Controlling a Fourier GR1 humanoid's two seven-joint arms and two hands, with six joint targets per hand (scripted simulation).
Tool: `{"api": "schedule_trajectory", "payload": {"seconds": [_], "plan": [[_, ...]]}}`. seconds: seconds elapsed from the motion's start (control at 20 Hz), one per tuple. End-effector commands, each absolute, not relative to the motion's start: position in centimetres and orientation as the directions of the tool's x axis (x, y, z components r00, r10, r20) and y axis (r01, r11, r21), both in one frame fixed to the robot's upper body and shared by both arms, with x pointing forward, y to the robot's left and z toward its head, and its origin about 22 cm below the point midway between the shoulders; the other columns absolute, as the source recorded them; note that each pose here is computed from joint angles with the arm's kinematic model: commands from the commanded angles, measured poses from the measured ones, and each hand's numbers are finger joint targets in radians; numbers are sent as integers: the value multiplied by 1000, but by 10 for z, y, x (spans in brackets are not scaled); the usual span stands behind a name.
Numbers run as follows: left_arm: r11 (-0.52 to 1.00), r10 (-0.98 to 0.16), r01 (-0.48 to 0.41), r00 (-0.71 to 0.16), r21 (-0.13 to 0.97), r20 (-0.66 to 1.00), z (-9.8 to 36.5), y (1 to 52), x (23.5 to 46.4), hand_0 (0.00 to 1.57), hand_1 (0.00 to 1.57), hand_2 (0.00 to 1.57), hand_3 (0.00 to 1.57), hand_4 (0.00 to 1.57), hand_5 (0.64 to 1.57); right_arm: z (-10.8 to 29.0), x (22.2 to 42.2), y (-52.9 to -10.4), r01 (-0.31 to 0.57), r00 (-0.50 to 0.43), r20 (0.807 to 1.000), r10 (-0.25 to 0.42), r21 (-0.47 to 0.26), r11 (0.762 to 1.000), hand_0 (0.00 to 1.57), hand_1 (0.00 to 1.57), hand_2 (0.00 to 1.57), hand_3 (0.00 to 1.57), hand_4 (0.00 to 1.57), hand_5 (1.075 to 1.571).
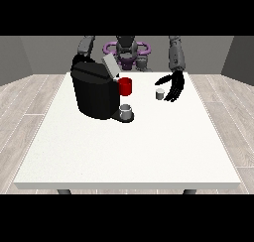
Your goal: Insert the coffee pod into the coffee machine and close the lid
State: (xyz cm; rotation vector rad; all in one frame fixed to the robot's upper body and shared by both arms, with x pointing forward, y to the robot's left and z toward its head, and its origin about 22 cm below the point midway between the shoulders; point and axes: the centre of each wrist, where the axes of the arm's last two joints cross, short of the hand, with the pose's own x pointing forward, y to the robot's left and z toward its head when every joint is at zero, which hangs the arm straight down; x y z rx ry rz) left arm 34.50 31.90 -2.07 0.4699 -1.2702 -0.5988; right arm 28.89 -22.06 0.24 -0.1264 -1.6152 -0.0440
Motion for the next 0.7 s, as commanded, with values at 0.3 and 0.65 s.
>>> {"api": "schedule_trajectory", "payload": {"seconds": [0.3,0.65], "plan": [[646,-763,142,152,750,629,-28,299,356,695,695,831,592,0,1571,1,284,-208,92,-31,998,46,-43,995,0,0,0,0,515,1571],[598,-802,112,100,794,590,-43,293,348,836,836,974,748,380,1571,-4,288,-250,131,-20,1000,-6,9,991,0,0,0,0,515,1571]]}}
